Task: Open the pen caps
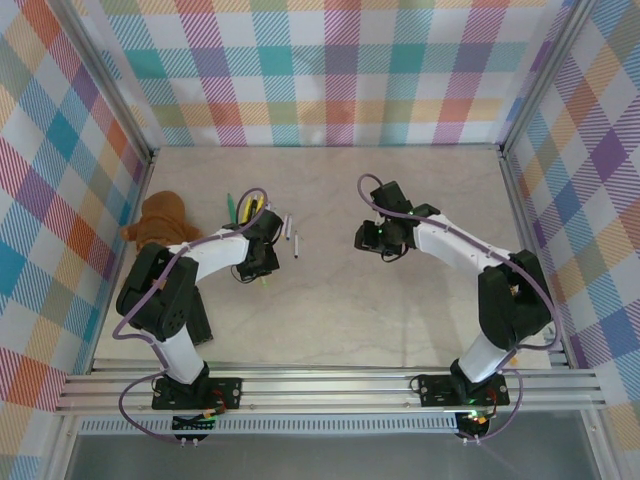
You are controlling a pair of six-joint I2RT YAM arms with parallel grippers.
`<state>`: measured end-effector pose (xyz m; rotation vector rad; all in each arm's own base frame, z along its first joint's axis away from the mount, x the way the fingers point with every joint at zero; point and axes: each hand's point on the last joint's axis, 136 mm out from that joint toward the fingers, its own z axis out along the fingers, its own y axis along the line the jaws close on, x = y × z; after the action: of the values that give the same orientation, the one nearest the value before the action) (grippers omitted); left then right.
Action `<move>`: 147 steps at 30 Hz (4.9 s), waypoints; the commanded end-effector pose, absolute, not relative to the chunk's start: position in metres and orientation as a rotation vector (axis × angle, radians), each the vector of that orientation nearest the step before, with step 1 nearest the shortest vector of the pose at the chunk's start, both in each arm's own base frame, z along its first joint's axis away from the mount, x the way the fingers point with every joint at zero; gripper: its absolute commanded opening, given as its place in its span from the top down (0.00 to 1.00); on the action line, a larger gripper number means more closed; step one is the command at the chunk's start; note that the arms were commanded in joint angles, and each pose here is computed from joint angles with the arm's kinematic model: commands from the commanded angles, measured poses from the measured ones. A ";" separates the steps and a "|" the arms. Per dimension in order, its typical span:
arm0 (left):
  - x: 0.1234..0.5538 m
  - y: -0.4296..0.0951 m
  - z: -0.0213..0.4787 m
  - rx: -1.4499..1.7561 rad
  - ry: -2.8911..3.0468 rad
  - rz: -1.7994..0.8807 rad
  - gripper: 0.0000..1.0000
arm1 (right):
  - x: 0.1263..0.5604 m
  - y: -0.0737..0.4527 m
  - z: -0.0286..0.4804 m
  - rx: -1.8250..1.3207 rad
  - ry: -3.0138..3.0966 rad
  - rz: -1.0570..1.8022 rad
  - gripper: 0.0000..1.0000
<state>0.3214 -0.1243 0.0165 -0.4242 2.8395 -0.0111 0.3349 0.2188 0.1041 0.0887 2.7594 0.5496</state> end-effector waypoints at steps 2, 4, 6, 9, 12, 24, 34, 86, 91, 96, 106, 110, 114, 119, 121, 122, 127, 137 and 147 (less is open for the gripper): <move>0.322 -0.149 -0.016 -0.356 2.895 -0.162 1.00 | 0.337 0.233 0.104 0.064 2.756 0.636 0.62; 0.323 -0.159 -0.007 -0.293 2.891 -0.229 1.00 | 0.336 0.238 0.102 0.059 2.758 0.671 0.62; 0.323 -0.172 0.007 -0.219 2.872 -0.296 1.00 | 0.336 0.242 0.102 0.062 2.755 0.710 0.62; 0.322 -0.203 0.040 -0.071 2.822 -0.468 1.00 | 0.335 0.251 0.101 0.056 2.757 0.781 0.61; 0.318 -0.237 0.076 0.057 2.760 -0.664 1.00 | 0.334 0.263 0.096 0.051 2.766 0.876 0.57; 0.293 -0.302 0.129 0.391 2.699 -0.895 1.00 | 0.333 0.288 0.098 0.109 2.704 1.136 0.44; 0.289 -0.308 0.116 0.418 2.749 -0.859 1.00 | 0.333 0.268 0.106 0.251 2.677 1.031 0.45; 0.230 -0.344 0.105 0.609 2.824 -0.977 1.00 | 0.361 0.259 0.112 0.333 2.626 1.091 1.00; 0.125 -0.319 0.103 0.700 2.921 -0.902 1.00 | 0.458 0.185 0.134 0.558 2.515 1.076 1.00; 0.158 -0.270 0.115 0.473 2.840 -0.805 1.00 | 0.474 0.206 0.141 0.490 2.534 1.123 1.00; 0.255 -0.253 0.130 0.329 2.791 -0.622 1.00 | 0.436 0.203 0.123 0.372 2.617 0.846 1.00; 0.284 -0.254 0.121 0.279 2.798 -0.597 1.00 | 0.417 0.200 0.115 0.324 2.645 0.736 1.00; 0.304 -0.253 0.110 0.214 2.821 -0.560 1.00 | 0.405 0.203 0.107 0.265 2.680 0.644 1.00; 0.323 -0.247 0.095 0.172 2.851 -0.433 1.00 | 0.399 0.204 0.094 0.207 2.710 0.527 1.00; 0.330 -0.240 0.087 0.155 2.862 -0.351 1.00 | 0.397 0.203 0.088 0.198 2.724 0.495 1.00; 0.334 -0.238 0.083 0.148 2.866 -0.320 1.00 | 0.396 0.202 0.085 0.197 2.729 0.485 1.00; 0.347 -0.237 0.066 0.119 2.881 -0.247 1.00 | 0.396 0.200 0.072 0.186 2.759 0.445 1.00; 0.385 -0.236 0.055 0.115 2.876 -0.060 0.99 | 0.399 0.177 0.043 0.200 2.808 0.215 1.00; 0.394 -0.232 0.041 0.070 2.904 0.012 0.86 | 0.400 0.168 0.034 0.235 2.834 0.125 0.92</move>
<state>0.3903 -0.2455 0.0405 0.1088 2.8909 -0.0580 0.3945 0.1747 0.0284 0.2304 2.8383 0.1943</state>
